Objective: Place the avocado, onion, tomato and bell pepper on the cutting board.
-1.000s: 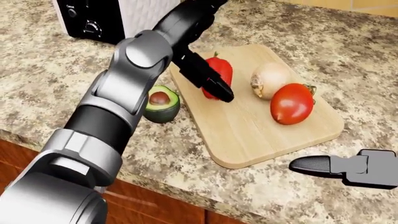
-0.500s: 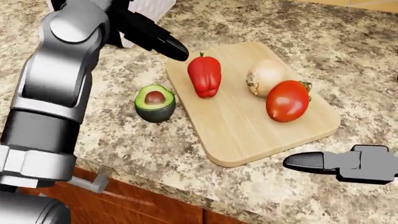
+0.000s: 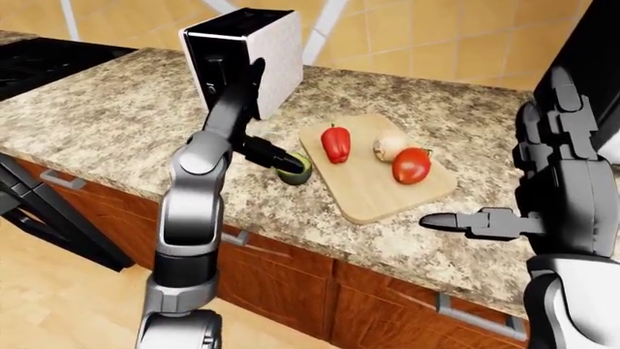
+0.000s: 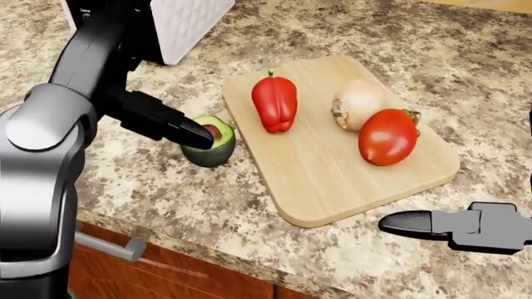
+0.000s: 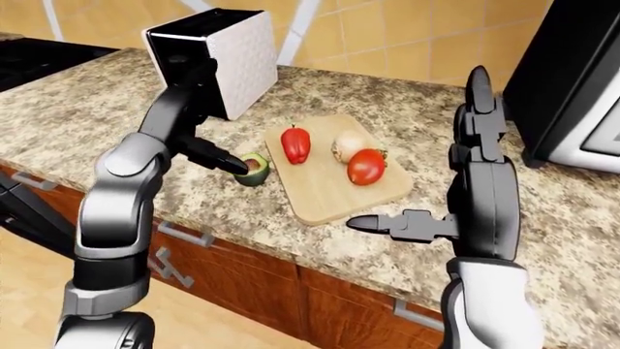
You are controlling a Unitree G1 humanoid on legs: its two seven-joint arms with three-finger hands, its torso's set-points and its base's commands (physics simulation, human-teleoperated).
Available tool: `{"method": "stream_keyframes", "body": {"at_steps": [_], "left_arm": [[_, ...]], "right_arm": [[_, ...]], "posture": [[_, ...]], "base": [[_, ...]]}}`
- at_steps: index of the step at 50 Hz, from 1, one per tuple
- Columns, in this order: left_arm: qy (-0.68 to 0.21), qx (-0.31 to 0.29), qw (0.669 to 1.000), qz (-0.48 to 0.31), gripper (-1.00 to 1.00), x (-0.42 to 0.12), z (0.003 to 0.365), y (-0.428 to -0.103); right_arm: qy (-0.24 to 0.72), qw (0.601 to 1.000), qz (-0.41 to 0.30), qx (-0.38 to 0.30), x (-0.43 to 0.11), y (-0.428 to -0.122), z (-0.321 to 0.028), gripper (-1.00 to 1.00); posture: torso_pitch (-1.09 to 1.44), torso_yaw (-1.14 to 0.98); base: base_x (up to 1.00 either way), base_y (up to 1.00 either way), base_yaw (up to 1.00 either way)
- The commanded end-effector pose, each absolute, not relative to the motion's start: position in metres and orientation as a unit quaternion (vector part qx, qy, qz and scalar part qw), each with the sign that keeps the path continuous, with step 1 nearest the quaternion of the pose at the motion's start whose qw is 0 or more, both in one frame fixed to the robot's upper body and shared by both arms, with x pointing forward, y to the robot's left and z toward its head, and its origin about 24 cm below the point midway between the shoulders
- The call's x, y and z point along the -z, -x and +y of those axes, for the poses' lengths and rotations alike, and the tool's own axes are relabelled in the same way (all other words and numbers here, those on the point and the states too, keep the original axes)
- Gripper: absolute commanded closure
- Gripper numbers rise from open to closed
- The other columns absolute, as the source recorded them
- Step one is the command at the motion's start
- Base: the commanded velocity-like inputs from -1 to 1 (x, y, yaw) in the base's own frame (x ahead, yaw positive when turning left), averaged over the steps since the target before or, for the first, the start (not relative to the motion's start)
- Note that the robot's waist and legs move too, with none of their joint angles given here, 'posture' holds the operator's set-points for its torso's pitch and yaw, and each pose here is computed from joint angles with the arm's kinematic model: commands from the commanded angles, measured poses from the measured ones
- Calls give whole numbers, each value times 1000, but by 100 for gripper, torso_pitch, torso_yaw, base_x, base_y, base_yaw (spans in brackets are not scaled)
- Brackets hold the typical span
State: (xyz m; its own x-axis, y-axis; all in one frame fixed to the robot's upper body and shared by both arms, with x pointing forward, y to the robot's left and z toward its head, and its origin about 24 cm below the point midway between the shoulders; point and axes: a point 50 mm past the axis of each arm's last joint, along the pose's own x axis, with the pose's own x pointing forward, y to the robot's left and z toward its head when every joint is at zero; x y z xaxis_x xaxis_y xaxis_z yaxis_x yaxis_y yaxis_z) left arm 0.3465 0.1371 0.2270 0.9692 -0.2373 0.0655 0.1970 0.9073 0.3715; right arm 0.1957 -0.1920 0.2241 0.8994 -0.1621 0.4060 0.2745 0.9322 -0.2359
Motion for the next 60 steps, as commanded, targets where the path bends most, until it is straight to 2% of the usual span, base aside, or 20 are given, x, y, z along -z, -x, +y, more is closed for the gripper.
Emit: {"method": "stream_keyframes", "body": {"at_steps": [1, 34, 60], "left_arm": [[-191, 102, 971, -101, -100, -248, 138, -342], [-174, 117, 976, -61, -100, -214, 130, -337], [-166, 120, 978, -39, -100, -190, 128, -347]], "right_arm": [[149, 955, -226, 116, -232, -190, -191, -100], [149, 956, -225, 118, -230, -192, -191, -100], [150, 956, -222, 119, -228, -191, -192, -100]], "posture": [[0, 38], [0, 38], [0, 38]], "base": [[0, 0, 0], [0, 0, 0], [0, 0, 0]]}}
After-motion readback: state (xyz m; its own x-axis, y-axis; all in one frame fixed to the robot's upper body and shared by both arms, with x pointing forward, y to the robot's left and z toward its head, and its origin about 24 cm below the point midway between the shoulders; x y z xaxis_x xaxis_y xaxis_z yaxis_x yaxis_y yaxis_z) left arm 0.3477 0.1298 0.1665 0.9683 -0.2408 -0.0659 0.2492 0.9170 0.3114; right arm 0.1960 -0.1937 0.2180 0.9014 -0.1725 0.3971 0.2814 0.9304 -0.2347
